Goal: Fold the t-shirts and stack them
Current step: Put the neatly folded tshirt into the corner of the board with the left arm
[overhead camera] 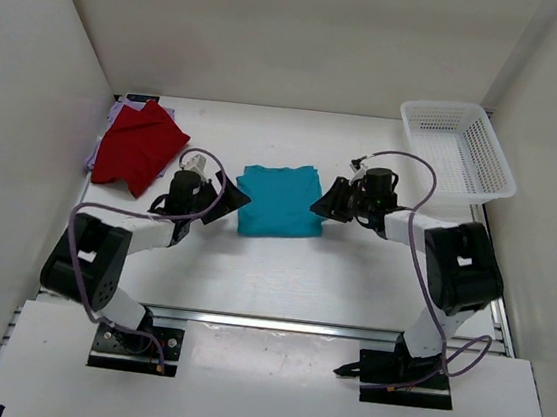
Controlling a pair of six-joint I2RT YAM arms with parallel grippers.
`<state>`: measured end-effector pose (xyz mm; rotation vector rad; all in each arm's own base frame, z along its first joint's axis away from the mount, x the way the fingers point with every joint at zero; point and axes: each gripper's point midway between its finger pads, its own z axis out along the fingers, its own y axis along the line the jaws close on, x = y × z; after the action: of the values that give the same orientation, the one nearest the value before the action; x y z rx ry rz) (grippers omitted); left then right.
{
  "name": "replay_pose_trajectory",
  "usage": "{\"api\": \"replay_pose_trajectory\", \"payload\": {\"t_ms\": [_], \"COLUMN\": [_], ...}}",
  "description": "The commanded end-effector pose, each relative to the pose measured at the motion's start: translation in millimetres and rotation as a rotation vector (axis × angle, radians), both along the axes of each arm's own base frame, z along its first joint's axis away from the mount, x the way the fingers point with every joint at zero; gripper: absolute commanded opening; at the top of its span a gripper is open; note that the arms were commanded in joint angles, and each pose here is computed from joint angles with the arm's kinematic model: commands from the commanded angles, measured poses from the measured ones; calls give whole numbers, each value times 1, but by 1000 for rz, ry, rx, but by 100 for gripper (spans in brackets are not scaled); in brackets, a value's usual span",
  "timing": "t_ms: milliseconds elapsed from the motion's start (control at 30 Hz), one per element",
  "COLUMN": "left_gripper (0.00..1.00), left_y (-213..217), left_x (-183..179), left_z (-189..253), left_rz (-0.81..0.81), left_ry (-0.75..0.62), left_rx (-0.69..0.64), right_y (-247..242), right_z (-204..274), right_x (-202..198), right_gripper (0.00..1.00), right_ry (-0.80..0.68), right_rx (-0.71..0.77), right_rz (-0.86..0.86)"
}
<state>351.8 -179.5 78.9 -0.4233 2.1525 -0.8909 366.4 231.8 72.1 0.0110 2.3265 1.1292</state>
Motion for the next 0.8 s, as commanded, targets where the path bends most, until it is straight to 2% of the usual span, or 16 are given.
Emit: {"api": "replay_pose_trajectory", "payload": {"t_ms": [0, 67, 200, 267, 300, 367, 400, 433, 467, 500, 533, 633, 767], "left_gripper": [99, 98, 96, 91, 85, 64, 46, 33, 13, 13, 7, 0, 0], "left_y": [2, 1, -12, -22, -29, -48, -55, -58, -88, -93, -102, -117, -95], "left_x": [10, 15, 25, 32, 35, 45, 54, 59, 90, 101, 101, 138, 195], "left_z": [-29, -54, -76, -83, -88, -86, -88, -84, -62, -49, -47, 5, 87], "left_rz": [-5, -3, -36, -51, -70, -101, -106, -107, -154, -155, -180, -206, -169], "left_ry": [73, 142, 191, 194, 197, 196, 194, 187, 142, 107, 114, 18, -92], "left_rx": [78, 104, 123, 136, 127, 66, 58, 42, 18, 7, 10, -20, -39], "right_y": [1, 6, 3, -1, -4, -6, -3, -5, -3, -3, -5, -13, -23], "right_z": [41, 51, 63, 66, 73, 74, 81, 79, 76, 81, 71, 66, 38], "right_x": [1, -10, -25, -33, -32, -39, -42, -44, -63, -64, -73, -88, -106], "right_gripper": [33, 36, 36, 35, 35, 34, 34, 33, 32, 32, 32, 31, 30], "right_ry": [-137, -161, -196, -207, -229, -229, -247, -237, -211, -227, -202, -204, -137], "right_rx": [35, 48, 42, 53, 60, 69, 83, 88, 113, 118, 123, 156, 126], "right_rz": [-13, 7, 25, 19, 7, 4, 17, 17, 54, 55, 48, 28, 15]}}
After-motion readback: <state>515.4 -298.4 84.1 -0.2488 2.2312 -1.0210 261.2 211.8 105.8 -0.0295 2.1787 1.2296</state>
